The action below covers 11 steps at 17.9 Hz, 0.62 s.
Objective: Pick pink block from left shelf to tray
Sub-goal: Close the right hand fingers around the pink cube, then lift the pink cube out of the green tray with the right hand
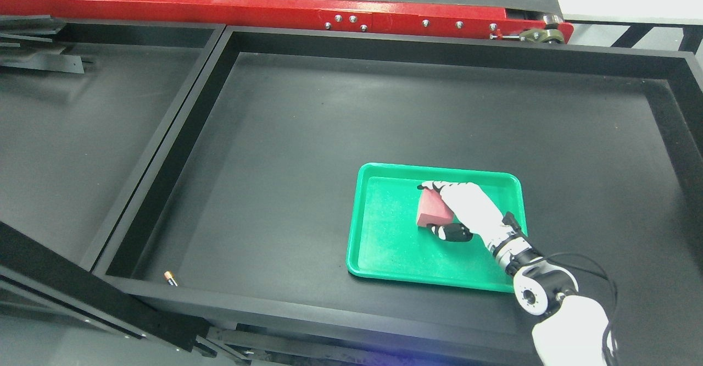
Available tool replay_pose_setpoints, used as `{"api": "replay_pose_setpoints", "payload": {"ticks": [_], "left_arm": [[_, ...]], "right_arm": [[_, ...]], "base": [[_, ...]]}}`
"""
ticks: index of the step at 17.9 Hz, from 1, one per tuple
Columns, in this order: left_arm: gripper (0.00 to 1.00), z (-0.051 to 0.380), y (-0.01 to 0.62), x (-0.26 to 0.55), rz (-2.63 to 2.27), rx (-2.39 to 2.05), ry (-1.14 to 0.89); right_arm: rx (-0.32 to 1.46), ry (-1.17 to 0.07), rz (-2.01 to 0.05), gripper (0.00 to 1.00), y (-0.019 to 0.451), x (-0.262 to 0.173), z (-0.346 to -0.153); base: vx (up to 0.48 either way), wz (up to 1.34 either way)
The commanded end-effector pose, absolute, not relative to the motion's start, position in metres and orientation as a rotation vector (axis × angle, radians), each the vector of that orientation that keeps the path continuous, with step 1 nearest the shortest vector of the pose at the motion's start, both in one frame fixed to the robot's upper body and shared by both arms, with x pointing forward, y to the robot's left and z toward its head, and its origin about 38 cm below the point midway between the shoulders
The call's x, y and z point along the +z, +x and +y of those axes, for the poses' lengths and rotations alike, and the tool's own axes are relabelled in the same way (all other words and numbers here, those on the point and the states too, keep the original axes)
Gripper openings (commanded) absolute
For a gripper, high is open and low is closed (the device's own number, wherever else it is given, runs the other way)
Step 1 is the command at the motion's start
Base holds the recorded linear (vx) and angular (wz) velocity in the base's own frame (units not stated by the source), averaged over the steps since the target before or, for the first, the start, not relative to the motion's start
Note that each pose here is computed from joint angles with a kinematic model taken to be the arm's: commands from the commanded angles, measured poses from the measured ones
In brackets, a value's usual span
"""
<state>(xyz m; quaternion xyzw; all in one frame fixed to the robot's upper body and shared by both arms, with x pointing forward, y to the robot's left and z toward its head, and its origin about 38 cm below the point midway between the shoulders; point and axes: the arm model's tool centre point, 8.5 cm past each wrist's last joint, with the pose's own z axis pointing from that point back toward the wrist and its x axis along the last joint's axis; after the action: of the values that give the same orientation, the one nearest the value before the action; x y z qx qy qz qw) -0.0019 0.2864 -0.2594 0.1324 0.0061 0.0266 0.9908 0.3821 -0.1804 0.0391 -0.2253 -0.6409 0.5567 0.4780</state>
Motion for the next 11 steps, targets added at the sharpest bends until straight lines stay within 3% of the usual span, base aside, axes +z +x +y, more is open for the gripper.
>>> {"api": "replay_pose_setpoints", "payload": {"ticks": [1,7,11], "left_arm": [[1.0,0.297,0.023,-0.258,-0.035,0.056,0.281],[1.0,0.297,0.023,-0.258,-0.035,0.056,0.281],[1.0,0.297,0.023,-0.258,-0.035,0.056,0.281]], "right_arm": [[1.065,-0.639,-1.838,0.04,0.379,0.09,-0.221],[0.712,-0.708,-2.14,0.04,0.344,0.13,-0.267],[0.667,-0.708,-2.167,0.04,0.333,0.137,-0.272]], "base": [[0.011,0.0],[0.002,0.0],[-0.007,0.0]]}}
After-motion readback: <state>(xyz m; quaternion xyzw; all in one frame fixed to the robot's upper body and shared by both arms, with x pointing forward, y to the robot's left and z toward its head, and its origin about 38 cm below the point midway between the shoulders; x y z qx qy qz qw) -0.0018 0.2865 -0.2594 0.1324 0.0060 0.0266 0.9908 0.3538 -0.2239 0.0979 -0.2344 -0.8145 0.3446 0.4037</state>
